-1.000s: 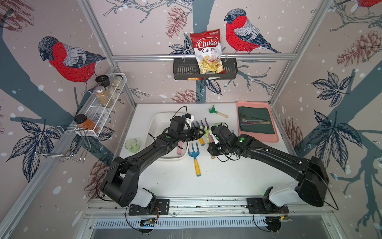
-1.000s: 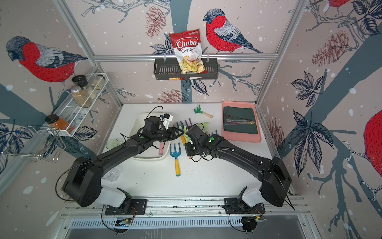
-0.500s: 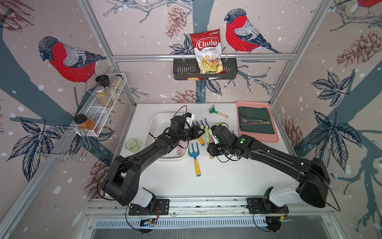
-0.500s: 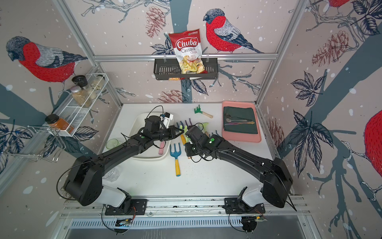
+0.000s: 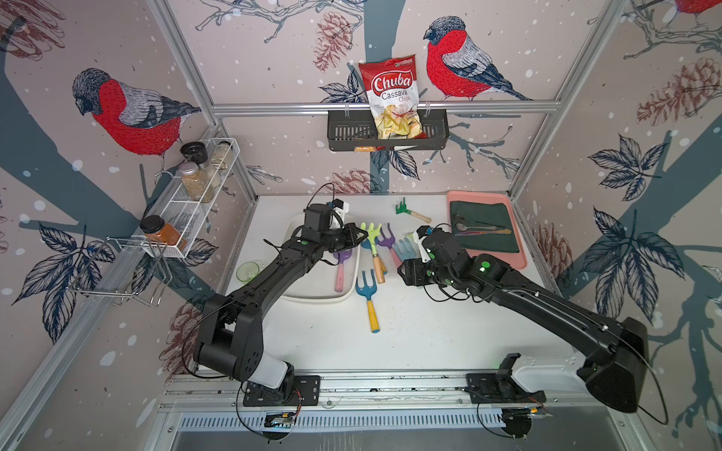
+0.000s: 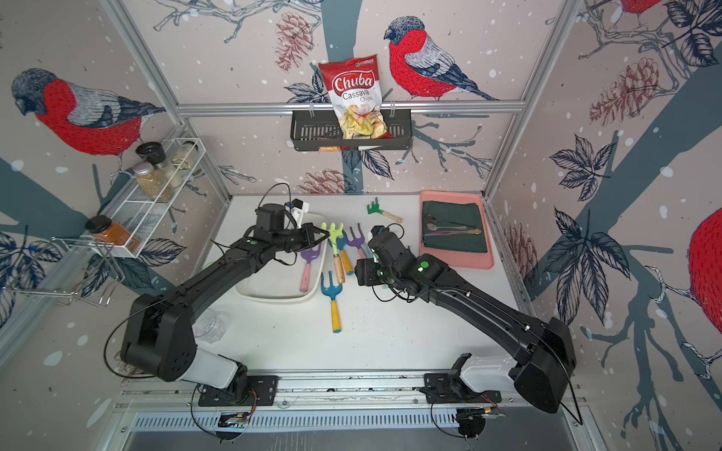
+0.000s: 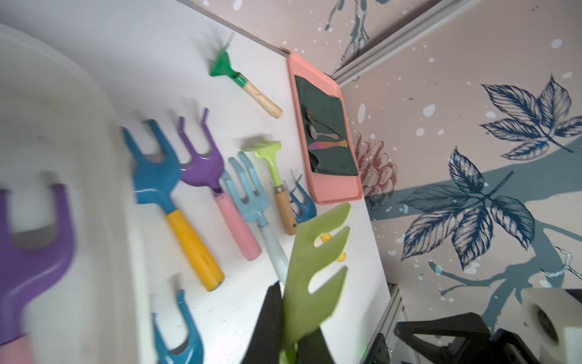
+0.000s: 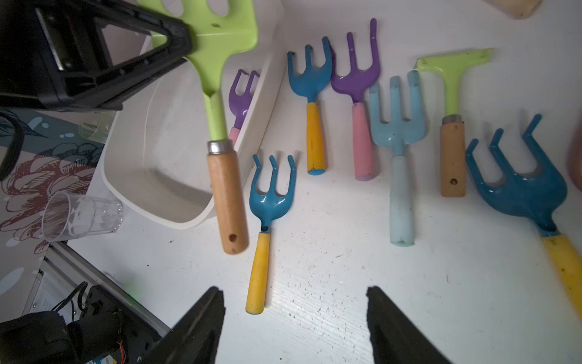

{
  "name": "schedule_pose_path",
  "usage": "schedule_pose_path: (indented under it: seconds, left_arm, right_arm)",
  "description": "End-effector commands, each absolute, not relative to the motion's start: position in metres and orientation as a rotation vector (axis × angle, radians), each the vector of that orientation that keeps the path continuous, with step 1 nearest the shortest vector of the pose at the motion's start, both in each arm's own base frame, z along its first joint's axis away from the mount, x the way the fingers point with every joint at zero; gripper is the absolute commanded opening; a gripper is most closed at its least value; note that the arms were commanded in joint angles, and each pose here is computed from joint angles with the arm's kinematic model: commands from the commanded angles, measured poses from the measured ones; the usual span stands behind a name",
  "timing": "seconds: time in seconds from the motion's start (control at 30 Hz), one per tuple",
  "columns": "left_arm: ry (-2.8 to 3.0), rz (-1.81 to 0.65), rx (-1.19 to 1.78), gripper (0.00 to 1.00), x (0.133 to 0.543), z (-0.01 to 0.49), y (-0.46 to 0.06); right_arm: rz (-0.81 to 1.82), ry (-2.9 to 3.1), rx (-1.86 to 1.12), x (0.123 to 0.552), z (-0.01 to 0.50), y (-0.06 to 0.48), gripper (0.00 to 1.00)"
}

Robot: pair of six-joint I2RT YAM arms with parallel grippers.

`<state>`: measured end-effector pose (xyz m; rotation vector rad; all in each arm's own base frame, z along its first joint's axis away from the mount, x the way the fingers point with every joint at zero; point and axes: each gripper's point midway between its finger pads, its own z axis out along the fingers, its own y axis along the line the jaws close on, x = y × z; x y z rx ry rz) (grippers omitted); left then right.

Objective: Put the rake into the storage box
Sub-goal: Place the rake in the storage box.

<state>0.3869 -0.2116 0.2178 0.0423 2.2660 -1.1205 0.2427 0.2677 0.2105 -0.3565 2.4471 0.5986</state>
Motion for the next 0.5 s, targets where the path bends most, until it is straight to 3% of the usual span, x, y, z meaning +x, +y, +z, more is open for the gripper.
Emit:
schedule_pose_path:
  seconds: [0.0,0.23,0.47]
  left_arm:
    - [2.338,-1.067,0.101,0.0,0.387,0.202,-0.18]
    - [2.44,-1.033,0.074,0.0,0.405,0.165,-0.105]
    - [2.63,-0.924,0.109,0.0,0.412,0.115,-0.087]
  right_arm:
    - [0.587,2.417,-0.326,0.246,0.216,0.253,0.74]
    - [0.573,2.421,-0.297,0.252,0.215,0.238,0.74]
    - [0.56,2.433,-0.308,0.255,0.21,0.238,0.74]
